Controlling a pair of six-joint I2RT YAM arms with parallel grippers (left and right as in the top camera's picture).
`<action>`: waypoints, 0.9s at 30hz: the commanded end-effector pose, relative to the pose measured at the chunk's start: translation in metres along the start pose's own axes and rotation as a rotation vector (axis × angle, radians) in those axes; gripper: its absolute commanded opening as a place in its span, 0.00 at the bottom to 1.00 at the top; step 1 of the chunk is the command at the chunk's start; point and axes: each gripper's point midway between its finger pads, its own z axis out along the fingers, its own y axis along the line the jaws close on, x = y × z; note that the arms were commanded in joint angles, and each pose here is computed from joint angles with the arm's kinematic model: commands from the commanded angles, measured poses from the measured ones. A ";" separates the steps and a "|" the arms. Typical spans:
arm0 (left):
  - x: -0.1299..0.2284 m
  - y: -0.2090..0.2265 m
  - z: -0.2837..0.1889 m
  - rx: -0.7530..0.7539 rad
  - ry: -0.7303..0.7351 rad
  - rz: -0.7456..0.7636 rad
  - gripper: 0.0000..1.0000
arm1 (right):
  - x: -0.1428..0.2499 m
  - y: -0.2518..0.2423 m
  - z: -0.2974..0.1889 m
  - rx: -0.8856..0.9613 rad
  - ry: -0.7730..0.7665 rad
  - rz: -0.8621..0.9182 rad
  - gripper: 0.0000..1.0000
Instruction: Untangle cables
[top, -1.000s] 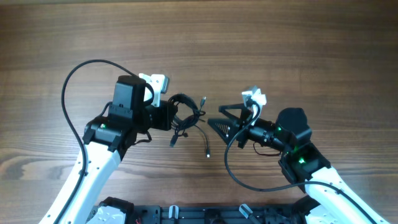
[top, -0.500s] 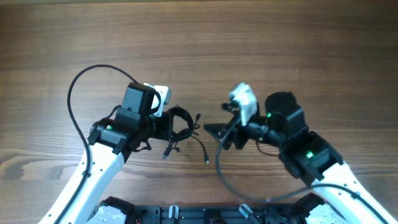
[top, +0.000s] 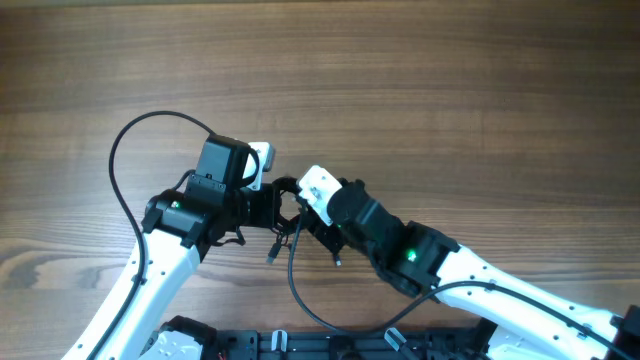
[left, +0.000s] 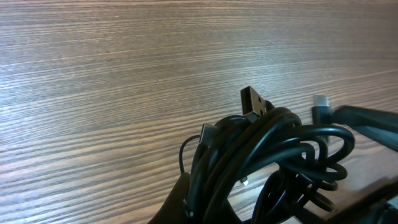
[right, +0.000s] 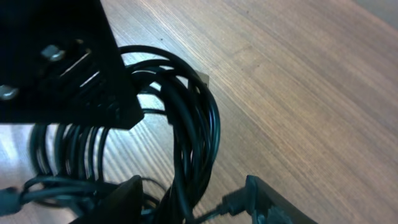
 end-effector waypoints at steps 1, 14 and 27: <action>-0.006 -0.016 -0.006 0.074 -0.011 0.001 0.04 | 0.001 0.002 0.006 0.001 0.012 -0.024 0.32; -0.022 0.035 -0.011 -0.204 -0.147 -0.355 0.04 | -0.038 -0.008 -0.057 -0.049 -0.145 0.515 0.04; -0.044 0.007 -0.010 -0.041 -0.194 -0.324 0.04 | -0.020 -0.046 -0.079 -0.017 -0.110 0.764 0.70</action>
